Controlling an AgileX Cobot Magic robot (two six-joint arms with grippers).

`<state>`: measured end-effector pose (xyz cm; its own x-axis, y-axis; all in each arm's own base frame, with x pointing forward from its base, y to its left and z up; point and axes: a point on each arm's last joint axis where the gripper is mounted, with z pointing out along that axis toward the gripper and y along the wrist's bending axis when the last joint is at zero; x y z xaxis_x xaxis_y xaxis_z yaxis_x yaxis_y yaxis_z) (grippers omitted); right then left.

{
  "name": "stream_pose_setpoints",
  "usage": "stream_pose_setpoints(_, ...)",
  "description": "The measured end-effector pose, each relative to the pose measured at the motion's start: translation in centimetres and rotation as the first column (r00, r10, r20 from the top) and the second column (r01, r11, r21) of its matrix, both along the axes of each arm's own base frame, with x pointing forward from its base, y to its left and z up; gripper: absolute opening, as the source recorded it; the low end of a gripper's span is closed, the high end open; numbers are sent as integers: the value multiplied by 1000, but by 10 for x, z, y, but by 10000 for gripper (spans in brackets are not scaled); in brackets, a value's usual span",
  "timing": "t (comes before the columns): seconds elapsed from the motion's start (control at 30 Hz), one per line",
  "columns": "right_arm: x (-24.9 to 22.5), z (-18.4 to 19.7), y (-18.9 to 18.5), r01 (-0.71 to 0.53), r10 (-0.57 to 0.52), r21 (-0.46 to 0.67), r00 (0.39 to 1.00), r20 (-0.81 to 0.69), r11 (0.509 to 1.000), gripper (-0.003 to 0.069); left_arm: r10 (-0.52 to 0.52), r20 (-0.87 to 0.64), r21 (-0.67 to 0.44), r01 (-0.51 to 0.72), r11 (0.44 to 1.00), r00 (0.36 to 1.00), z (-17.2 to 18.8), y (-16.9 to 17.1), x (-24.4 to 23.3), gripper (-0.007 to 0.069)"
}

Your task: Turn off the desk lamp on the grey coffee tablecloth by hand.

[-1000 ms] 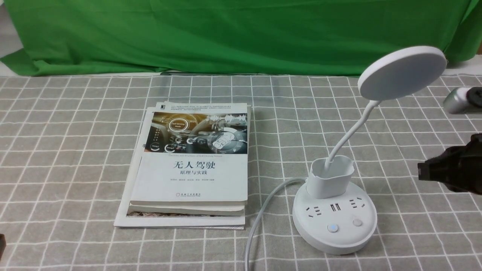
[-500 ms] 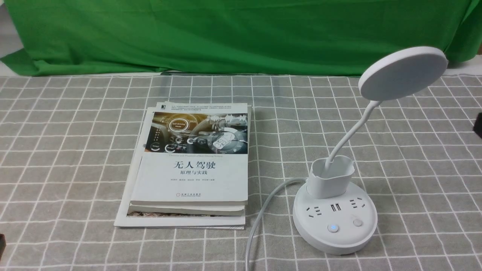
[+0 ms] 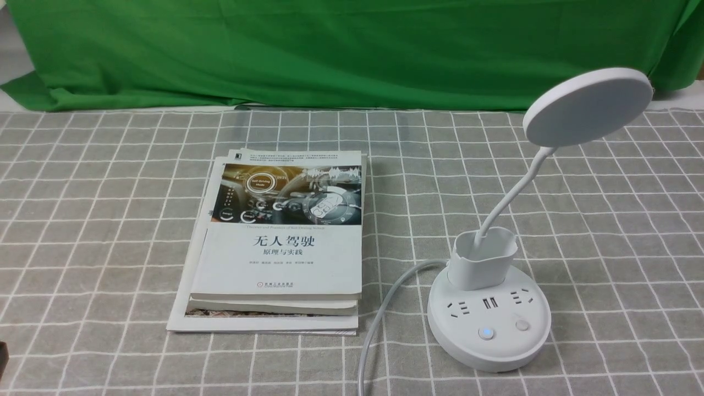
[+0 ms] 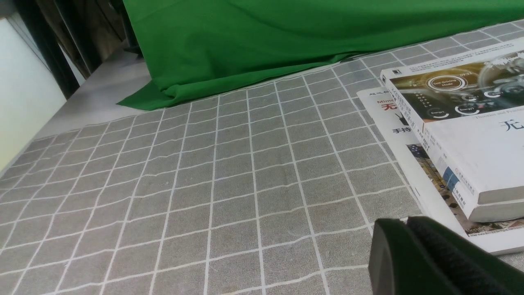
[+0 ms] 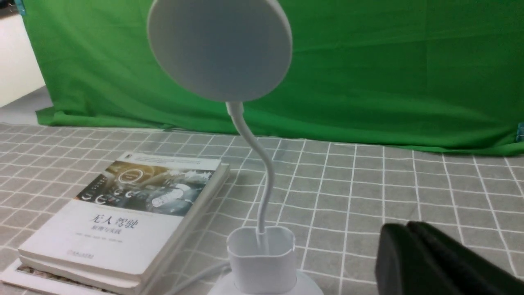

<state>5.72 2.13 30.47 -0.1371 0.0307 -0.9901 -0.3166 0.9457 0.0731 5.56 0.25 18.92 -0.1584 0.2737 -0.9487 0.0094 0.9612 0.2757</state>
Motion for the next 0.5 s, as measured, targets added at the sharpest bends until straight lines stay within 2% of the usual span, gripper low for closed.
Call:
stream_pose_setpoints(0.1, 0, 0, 0, -1, 1, -14, 1000, 3, 1000, 36, 0, 0, 0, 0, 1000, 1000, 0, 0, 0, 19)
stream_pose_setpoints(0.3, 0, -1, -1, -6, 14, -161, 999, 50, 987, 39, 0, 0, 1, 0, 1000, 1000, 0, 0, 0, 19)
stream_pose_setpoints(0.47, 1, -35, -11, 144, -144, -225, 989, 19, 964, 39, 0, 0, 1, 0, 1000, 1000, 0, 0, 0, 19)
stream_pose_setpoints(0.5, 2, -54, -16, 214, -224, -227, 974, -22, 950, 39, 0, 0, 1, 0, 1000, 1000, 0, 0, 0, 19)
